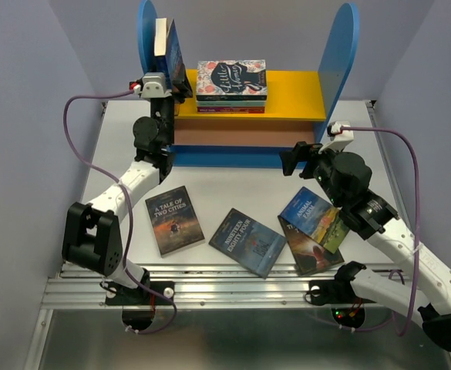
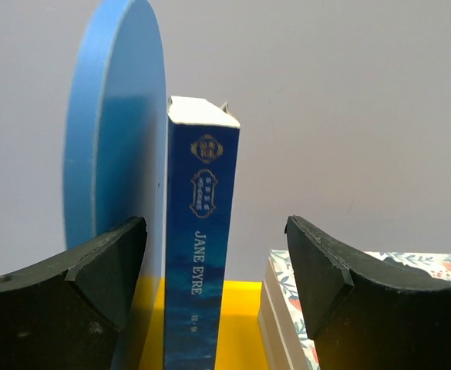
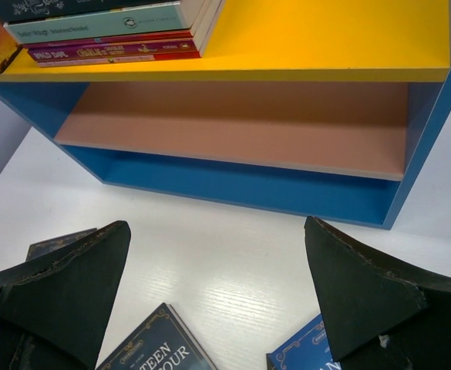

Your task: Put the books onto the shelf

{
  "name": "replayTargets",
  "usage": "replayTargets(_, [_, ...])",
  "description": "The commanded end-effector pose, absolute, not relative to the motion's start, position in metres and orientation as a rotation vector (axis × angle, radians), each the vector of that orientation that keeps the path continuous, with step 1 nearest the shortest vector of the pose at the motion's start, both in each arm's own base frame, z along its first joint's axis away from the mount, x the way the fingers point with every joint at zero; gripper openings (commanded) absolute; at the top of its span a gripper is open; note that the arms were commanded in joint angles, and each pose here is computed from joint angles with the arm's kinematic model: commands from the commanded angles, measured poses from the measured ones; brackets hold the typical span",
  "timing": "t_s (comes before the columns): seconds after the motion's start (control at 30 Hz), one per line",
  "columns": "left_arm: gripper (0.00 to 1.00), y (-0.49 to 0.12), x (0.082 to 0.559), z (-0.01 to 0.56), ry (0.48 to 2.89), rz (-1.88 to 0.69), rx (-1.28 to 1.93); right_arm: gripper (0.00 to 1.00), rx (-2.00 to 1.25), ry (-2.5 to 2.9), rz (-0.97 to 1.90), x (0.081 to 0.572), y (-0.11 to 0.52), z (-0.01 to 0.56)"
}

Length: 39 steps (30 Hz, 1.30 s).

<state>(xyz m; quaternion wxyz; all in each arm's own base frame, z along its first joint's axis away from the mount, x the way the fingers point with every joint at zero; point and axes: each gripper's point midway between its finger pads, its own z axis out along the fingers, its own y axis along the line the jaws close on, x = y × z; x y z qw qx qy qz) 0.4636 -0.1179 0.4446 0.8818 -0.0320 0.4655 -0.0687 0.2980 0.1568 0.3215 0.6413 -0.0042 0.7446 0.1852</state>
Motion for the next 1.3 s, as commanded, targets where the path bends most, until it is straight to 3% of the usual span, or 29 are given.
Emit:
replayTargets(0.0, [0.86, -0.069, 0.432, 0.486, 0.860, -0.069, -0.196, 1.00, -0.010, 1.688, 0.438, 0.296, 0.158, 0.324])
replayTargets(0.07, [0.99, -0.067, 0.430, 0.487, 0.872, -0.063, -0.208, 1.00, -0.009, 1.692, 0.442, 0.296, 0.159, 0.323])
replayTargets(0.43, [0.99, -0.062, 0.409, 0.484, 0.920, -0.107, -0.267, 1.00, -0.023, 1.698, 0.471, 0.294, 0.164, 0.321])
replayTargets(0.77, [0.99, -0.035, 0.357, 0.514, 0.891, -0.137, -0.401, 1.00, -0.052, 1.704, 0.495, 0.291, 0.169, 0.322])
replayTargets(1.03, [0.99, -0.011, 0.322, 0.455, 1.111, -0.230, -0.646, 1.00, -0.085, 1.729, 0.516, 0.288, 0.174, 0.315])
replayTargets(1.27, [0.99, -0.069, 0.314, 0.356, 1.467, -0.464, -0.651, 1.00, -0.176, 1.864, 0.561, 0.280, 0.192, 0.270])
